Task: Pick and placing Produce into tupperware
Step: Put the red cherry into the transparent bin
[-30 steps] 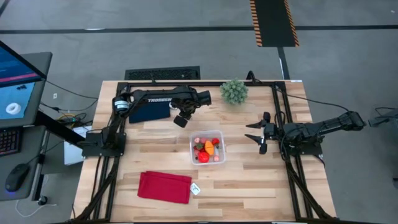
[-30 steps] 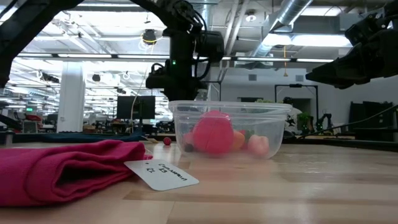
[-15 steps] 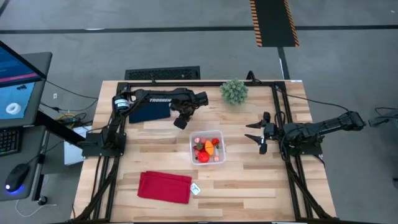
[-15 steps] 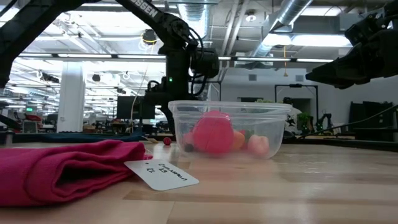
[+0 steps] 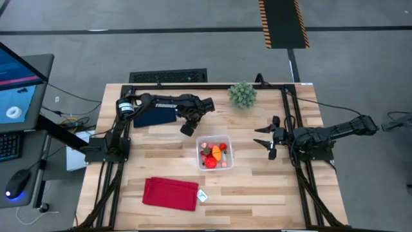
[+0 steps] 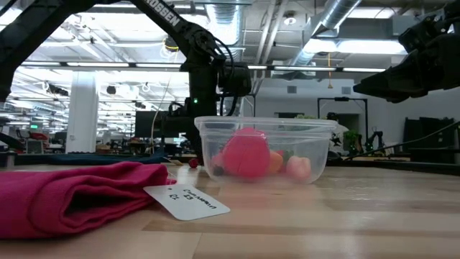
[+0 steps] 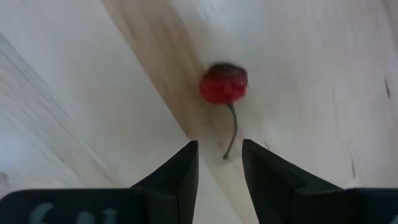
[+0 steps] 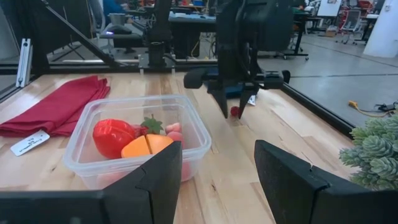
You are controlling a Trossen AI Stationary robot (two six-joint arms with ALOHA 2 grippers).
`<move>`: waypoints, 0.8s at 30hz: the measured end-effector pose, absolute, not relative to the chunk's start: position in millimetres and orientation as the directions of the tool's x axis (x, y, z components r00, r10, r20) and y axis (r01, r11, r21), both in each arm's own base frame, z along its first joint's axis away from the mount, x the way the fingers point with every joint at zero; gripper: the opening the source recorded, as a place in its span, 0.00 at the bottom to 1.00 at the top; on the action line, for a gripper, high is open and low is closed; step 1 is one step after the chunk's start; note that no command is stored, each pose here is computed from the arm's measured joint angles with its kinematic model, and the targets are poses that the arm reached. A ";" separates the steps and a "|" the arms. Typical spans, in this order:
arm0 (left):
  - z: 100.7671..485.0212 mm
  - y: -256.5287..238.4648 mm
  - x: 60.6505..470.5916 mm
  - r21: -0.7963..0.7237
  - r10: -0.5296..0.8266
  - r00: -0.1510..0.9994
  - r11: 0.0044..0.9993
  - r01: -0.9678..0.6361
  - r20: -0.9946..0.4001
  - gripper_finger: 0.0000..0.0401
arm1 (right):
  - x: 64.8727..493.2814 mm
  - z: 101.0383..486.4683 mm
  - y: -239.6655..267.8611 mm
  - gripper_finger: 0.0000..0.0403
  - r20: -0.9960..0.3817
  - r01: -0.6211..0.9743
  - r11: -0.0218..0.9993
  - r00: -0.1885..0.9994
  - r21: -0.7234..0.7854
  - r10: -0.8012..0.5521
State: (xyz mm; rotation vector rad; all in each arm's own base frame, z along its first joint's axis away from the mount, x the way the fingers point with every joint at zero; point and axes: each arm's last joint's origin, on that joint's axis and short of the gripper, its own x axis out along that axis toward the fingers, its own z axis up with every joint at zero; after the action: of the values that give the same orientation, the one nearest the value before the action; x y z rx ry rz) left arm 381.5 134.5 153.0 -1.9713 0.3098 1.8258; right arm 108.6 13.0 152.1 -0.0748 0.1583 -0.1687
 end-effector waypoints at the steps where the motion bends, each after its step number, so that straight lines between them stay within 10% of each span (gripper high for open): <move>1: 151.8 134.6 381.9 -0.168 0.129 0.115 -0.880 -0.444 -0.985 0.28 | 108.6 152.1 12.9 0.56 -0.151 0.161 0.983 0.973 -0.088 -0.173; 10: 145.4 135.5 379.4 -0.174 0.129 0.129 -0.876 -0.451 -0.983 0.28 | 108.6 152.0 12.9 0.56 -0.151 0.161 0.983 0.973 -0.087 -0.173; 24: 145.5 136.7 380.7 -0.214 0.172 0.131 -0.856 -0.471 -0.976 0.00 | 108.6 152.1 12.9 0.56 -0.151 0.161 0.983 0.973 -0.087 -0.173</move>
State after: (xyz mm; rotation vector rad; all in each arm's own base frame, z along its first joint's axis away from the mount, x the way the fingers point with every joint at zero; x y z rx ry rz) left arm 380.7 136.7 145.5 -1.9367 0.2871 1.7749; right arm 108.6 12.9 152.1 -0.0748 0.1584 -0.1689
